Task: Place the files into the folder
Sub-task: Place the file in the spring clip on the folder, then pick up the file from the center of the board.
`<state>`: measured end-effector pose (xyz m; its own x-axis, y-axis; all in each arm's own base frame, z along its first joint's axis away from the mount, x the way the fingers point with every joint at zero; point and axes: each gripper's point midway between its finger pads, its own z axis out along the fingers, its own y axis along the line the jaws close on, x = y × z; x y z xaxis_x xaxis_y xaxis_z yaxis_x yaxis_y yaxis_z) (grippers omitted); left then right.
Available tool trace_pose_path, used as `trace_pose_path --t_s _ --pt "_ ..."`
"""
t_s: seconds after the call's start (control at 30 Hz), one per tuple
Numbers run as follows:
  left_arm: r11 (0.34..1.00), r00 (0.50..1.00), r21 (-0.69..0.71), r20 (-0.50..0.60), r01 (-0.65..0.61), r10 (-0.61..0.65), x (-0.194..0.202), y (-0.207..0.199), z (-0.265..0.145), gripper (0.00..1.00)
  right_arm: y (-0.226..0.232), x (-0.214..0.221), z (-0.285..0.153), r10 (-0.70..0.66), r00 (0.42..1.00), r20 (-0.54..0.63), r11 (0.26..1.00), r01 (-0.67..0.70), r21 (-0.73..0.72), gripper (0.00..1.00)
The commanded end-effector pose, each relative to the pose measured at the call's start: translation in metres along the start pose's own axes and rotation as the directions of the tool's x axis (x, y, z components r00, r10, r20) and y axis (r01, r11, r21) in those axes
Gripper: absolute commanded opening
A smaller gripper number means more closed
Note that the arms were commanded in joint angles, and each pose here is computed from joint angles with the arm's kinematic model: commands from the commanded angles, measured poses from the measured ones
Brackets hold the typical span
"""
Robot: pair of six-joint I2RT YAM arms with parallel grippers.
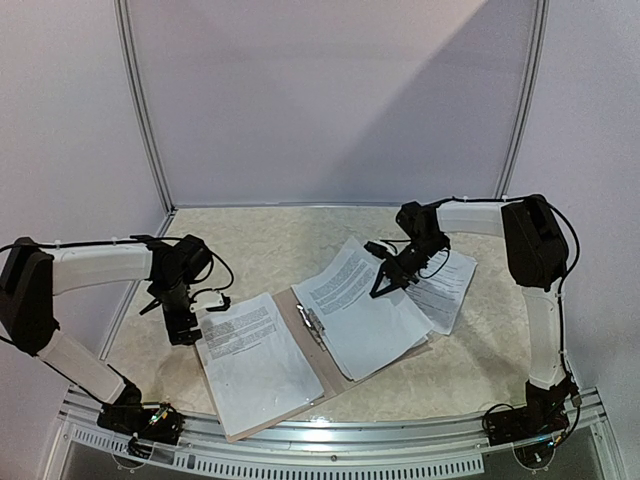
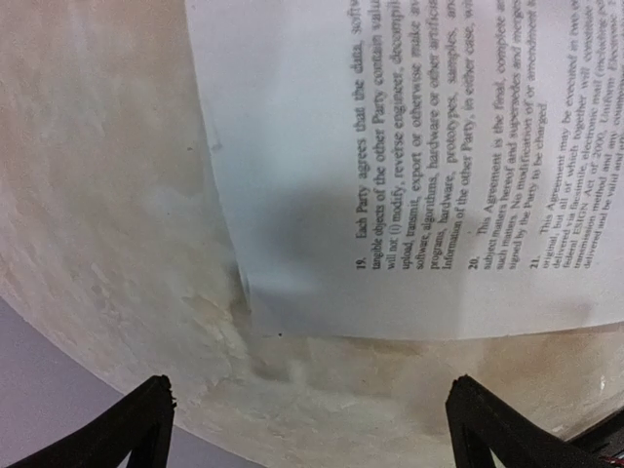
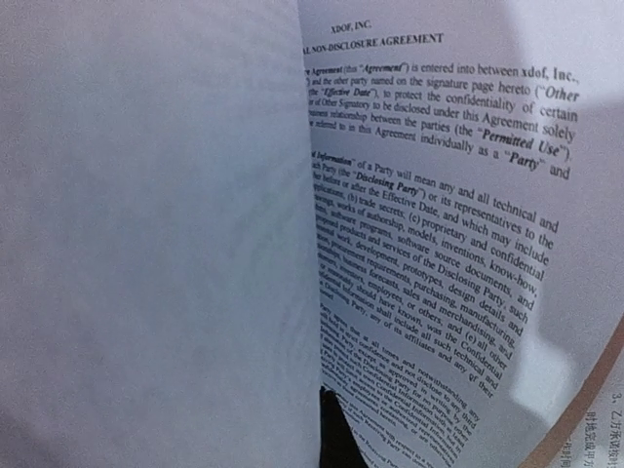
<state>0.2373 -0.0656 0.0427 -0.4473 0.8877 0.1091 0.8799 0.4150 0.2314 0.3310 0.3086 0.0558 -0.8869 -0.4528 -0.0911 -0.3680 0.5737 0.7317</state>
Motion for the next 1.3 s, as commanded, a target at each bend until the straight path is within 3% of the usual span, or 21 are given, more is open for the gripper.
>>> trace_pose_path --t_s 0.0,0.5,0.6,0.8,0.87,1.03,1.2,1.27 --pt "1.000 1.000 -0.005 0.013 0.023 -0.023 -0.003 0.004 0.001 0.99 0.012 -0.005 0.002 0.005 1.000 0.021 0.999 -0.004 -0.043 0.00" --pt "1.000 1.000 -0.010 0.016 0.017 -0.017 -0.004 0.006 0.000 0.99 0.006 -0.003 0.005 0.087 0.996 0.009 0.996 -0.087 -0.010 0.01" --pt "1.000 1.000 -0.008 0.016 0.014 -0.014 -0.004 0.006 0.000 0.99 0.004 -0.001 -0.001 0.103 0.995 0.007 0.994 -0.103 0.034 0.31" --pt "1.000 1.000 -0.003 0.018 0.010 -0.010 -0.004 0.005 0.001 0.99 -0.021 -0.007 -0.039 0.081 0.995 0.050 0.933 -0.094 0.348 0.70" --pt "1.000 1.000 -0.002 0.018 0.011 -0.011 -0.004 0.005 0.001 0.99 -0.026 -0.013 -0.054 0.059 0.995 0.079 0.898 -0.087 0.430 0.76" --pt "1.000 1.000 -0.009 0.019 0.013 -0.012 -0.005 0.008 0.000 1.00 -0.052 -0.031 -0.087 0.003 0.971 0.239 0.773 -0.154 0.616 0.75" --pt "0.998 0.999 -0.058 -0.036 0.019 -0.021 0.007 0.014 0.004 1.00 -0.076 -0.051 -0.093 -0.060 0.947 0.316 0.651 -0.203 0.731 0.44" --pt "0.996 0.997 -0.086 -0.073 0.025 -0.032 0.017 0.018 0.006 0.99 -0.079 -0.060 -0.086 -0.098 0.946 0.310 0.625 -0.184 0.758 0.39"
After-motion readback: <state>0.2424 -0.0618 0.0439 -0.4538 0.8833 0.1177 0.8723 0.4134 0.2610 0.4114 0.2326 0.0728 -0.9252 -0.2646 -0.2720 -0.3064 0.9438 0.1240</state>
